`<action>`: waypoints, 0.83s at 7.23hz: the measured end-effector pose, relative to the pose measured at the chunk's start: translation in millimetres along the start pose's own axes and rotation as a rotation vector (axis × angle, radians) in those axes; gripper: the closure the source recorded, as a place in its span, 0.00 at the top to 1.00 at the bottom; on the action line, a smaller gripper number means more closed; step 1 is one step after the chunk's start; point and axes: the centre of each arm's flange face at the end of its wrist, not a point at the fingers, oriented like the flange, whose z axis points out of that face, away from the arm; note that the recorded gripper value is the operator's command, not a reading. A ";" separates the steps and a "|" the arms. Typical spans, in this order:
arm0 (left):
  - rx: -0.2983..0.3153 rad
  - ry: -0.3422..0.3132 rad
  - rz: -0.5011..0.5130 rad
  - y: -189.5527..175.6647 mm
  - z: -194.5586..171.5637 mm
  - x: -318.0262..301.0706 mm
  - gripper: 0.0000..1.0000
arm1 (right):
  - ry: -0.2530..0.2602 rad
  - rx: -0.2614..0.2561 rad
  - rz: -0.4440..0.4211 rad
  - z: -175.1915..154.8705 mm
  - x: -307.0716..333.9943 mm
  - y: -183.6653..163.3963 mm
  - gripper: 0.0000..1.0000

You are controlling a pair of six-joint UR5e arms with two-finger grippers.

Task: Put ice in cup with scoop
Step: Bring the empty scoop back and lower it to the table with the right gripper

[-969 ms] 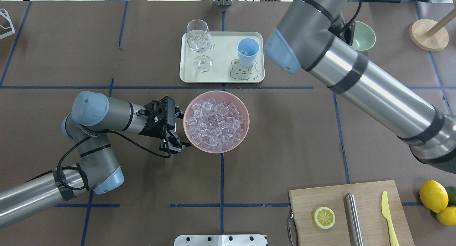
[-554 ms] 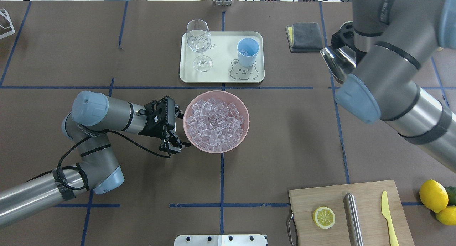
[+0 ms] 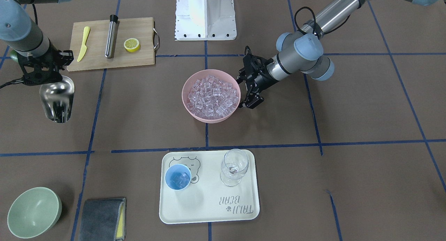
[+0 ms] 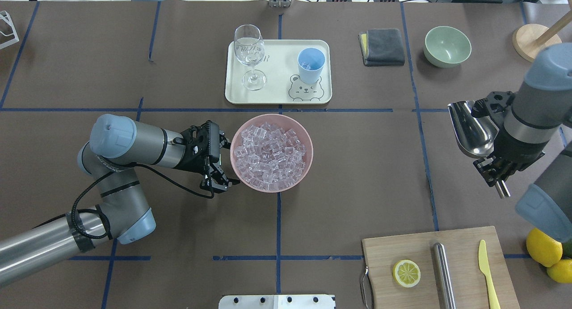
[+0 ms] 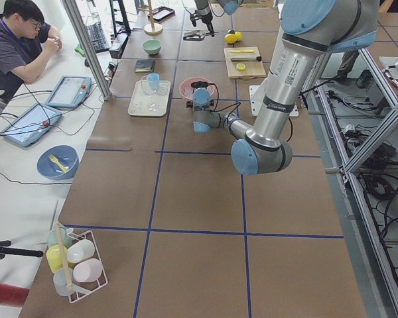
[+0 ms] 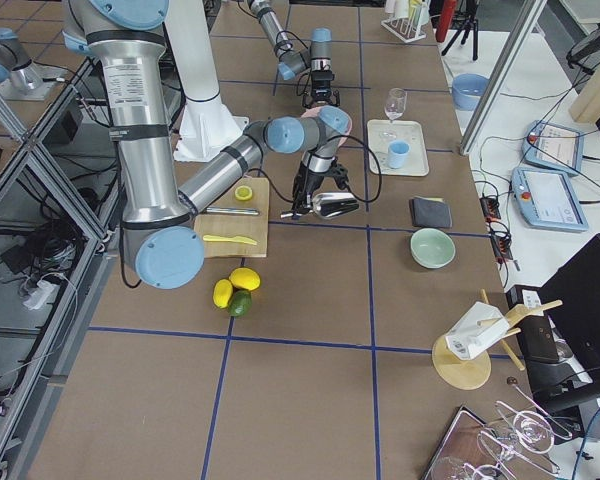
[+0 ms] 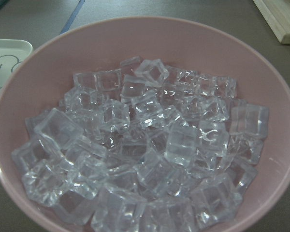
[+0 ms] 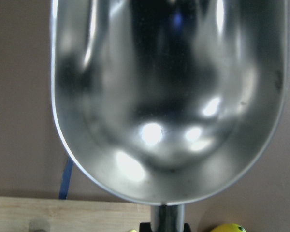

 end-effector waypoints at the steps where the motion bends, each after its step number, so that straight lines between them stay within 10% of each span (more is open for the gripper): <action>1: 0.005 0.001 -0.010 -2.5 -0.8 1.0 1.00 | -0.048 0.027 0.035 20.0 4.2 5.7 0.00; 6: 0.007 0.002 -0.020 -2.3 -2.5 2.4 1.00 | -0.061 -0.055 0.073 83.6 -33.7 8.0 0.00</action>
